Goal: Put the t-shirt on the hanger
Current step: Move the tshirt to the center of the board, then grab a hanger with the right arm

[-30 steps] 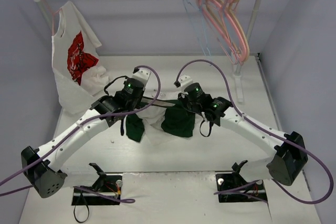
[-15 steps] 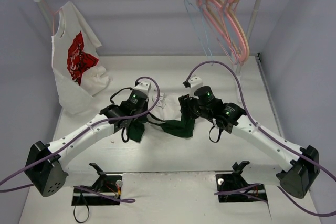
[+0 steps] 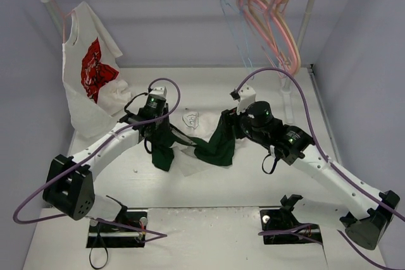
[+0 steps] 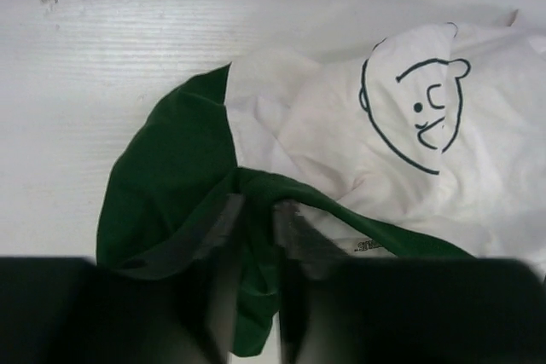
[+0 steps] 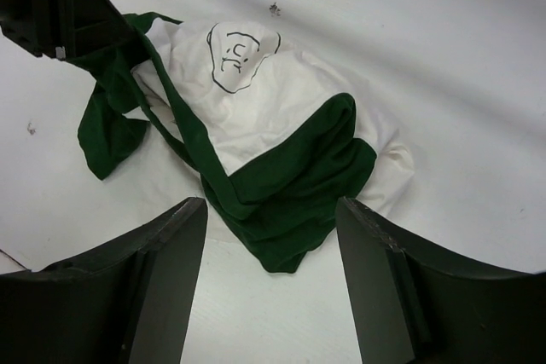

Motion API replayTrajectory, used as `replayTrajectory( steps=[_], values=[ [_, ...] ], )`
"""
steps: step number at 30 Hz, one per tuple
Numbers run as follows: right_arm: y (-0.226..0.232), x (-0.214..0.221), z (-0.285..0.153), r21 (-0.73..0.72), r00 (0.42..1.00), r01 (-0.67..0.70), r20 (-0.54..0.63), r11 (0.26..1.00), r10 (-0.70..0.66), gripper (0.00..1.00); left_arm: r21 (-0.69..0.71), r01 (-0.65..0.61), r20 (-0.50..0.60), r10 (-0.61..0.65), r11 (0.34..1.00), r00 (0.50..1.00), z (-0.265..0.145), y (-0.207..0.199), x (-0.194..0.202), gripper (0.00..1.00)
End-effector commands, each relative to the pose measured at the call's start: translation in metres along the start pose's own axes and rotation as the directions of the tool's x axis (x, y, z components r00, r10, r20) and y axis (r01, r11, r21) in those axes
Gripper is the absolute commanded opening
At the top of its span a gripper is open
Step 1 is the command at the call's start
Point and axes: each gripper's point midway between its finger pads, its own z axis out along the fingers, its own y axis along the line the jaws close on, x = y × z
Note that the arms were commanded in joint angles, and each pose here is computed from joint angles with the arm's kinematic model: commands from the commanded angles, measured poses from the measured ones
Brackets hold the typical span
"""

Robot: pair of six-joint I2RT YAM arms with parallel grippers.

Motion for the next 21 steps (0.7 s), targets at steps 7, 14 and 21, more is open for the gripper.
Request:
replayTrajectory(
  steps=[7, 14, 21],
  values=[
    [-0.002, -0.05, -0.025, 0.017, 0.99, -0.006, 0.143, 1.0, 0.004, 0.68, 0.07, -0.04, 0.242, 0.022, 0.997, 0.97, -0.073, -0.01, -0.083, 0.62],
    [-0.012, -0.121, -0.058, 0.083, 0.947, 0.012, 0.319, 0.996, -0.038, 0.7, -0.113, -0.067, 0.279, 0.096, 0.991, 0.955, -0.115, 0.038, -0.082, 0.69],
    [-0.041, -0.19, -0.07, 0.264, 0.903, 0.003, 0.414, 0.964, -0.116, 0.71, -0.172, -0.019, 0.242, 0.061, 0.985, 0.968, -0.105, 0.075, -0.07, 0.69]
  ],
)
